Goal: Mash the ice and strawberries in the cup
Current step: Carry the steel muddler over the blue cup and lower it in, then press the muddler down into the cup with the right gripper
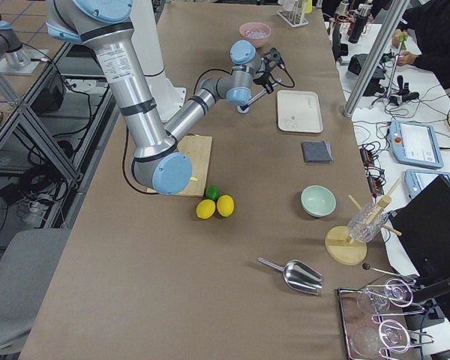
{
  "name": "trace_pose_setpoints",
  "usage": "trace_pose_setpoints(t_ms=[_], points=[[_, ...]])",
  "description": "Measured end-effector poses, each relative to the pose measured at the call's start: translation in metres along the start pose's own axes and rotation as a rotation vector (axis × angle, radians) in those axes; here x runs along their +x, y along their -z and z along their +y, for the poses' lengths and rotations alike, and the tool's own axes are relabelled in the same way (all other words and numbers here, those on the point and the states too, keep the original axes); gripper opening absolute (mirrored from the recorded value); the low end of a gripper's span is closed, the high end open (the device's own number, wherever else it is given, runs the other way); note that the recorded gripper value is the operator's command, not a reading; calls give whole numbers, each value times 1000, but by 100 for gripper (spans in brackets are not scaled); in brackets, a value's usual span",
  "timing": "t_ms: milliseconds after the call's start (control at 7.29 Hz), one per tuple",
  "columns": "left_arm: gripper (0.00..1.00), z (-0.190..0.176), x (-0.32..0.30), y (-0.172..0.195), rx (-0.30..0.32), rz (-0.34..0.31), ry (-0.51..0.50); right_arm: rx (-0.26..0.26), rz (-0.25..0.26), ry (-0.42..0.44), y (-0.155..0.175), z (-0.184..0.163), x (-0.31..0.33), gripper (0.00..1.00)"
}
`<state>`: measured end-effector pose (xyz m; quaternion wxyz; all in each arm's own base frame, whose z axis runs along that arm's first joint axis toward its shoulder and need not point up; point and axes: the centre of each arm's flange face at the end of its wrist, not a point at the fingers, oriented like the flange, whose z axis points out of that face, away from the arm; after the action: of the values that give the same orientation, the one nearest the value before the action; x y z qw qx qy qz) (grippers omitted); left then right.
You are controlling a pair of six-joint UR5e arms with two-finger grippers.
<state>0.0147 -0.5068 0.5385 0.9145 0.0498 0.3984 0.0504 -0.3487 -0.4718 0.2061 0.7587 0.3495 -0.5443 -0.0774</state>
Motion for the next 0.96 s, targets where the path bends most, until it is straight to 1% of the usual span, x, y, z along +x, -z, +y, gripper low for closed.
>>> trace_pose_setpoints(t_ms=[137,274,412,549,686,823,960], points=[[98,0,1,0,1,0,-1,110,-65,30,3,3,-18,0],[98,-1,1,1,2,0,-3,245,-120,49,0,7,-32,0],[98,-2,2,1,2,1,-4,368,-131,53,-13,17,-43,0],[98,-4,3,0,2,0,-6,452,-117,61,-25,30,-53,0],[98,-5,4,0,1,-4,-8,514,-96,64,-31,39,-65,0],[98,-6,4,0,3,-12,-9,575,-62,45,-36,48,-82,0],[98,-6,4,0,4,-16,-11,620,-28,23,-44,58,-97,0]])
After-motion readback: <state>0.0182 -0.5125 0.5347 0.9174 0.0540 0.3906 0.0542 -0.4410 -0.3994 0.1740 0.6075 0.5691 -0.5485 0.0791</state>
